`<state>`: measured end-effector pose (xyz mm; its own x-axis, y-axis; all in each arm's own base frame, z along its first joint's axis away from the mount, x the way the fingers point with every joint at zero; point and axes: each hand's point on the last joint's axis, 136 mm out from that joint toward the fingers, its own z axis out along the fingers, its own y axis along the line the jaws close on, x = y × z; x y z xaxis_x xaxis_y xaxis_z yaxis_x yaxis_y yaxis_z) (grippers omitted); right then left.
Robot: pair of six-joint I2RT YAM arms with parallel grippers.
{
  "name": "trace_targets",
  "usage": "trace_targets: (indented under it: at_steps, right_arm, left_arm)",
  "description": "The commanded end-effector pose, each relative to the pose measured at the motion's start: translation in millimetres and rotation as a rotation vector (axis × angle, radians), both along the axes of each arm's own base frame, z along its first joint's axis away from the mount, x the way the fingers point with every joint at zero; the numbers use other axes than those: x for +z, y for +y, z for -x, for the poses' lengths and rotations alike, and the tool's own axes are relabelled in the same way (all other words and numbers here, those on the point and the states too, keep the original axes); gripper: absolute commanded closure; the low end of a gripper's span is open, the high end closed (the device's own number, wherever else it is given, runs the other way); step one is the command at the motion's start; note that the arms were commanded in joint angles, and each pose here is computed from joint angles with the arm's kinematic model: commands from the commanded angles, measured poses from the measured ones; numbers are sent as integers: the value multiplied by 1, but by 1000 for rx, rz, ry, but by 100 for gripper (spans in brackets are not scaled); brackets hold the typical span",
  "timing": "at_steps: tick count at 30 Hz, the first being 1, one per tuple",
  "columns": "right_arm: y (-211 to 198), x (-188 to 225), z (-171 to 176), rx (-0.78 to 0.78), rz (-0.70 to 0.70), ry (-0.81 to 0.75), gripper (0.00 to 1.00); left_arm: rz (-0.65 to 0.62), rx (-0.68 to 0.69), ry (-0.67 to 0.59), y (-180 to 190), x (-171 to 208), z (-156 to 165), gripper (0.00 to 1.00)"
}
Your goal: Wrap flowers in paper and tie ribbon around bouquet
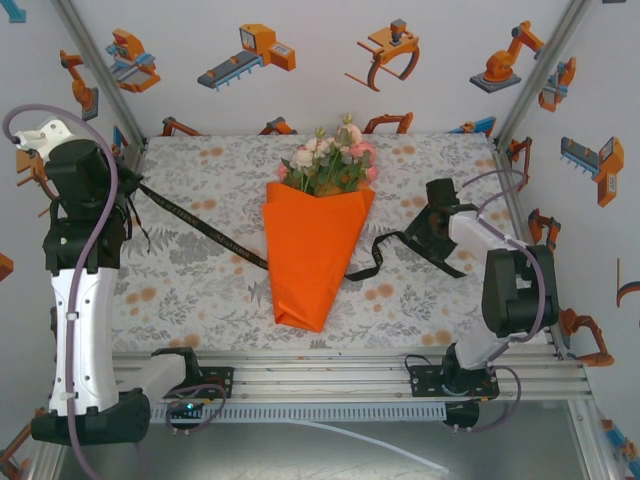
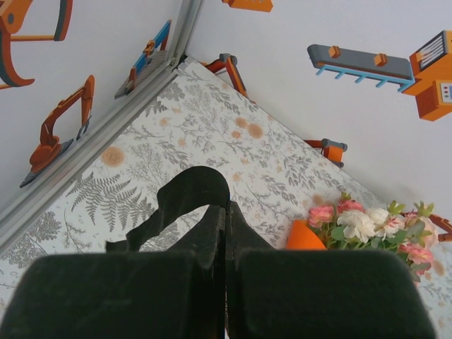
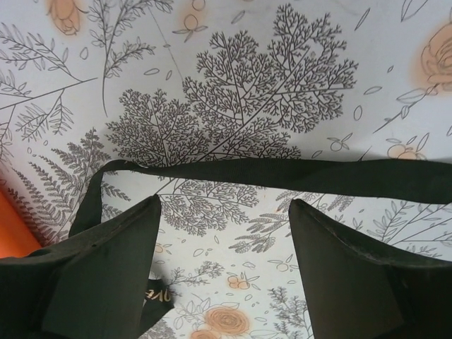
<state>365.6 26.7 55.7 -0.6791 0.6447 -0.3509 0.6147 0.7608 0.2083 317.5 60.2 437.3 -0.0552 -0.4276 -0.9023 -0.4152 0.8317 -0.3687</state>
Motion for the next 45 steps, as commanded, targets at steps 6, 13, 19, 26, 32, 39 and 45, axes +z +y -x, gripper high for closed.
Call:
trace_targets:
  at_steps: [6,13,19,26,32,39,45]
  right_arm:
    - [0,-2,-1,-224,-91,35,32]
    - [-8,-5,-1,-433,-176,27,31]
    - [-16,-10,2,-548,-181,66,31]
    - [-19,-25,1,-580,-198,109,33]
    - [-27,-29,-3,-581,-202,75,59]
    - [-37,33,-17,-463,-185,-207,100]
    - [-33,114,-13,-246,-118,-378,100]
  left_arm:
    - [-60,-17,-4,1,17,7,100]
    - [-37,-85,-63,-11,41,15,100]
    - [-47,-80,-55,-10,42,18,100]
    - [-57,-88,-19,-11,35,16,100]
    - [-51,-88,25,-11,17,14,100]
    - [6,-114,88,-17,-19,4,100]
    - [44,-135,152,-21,-56,-6,100]
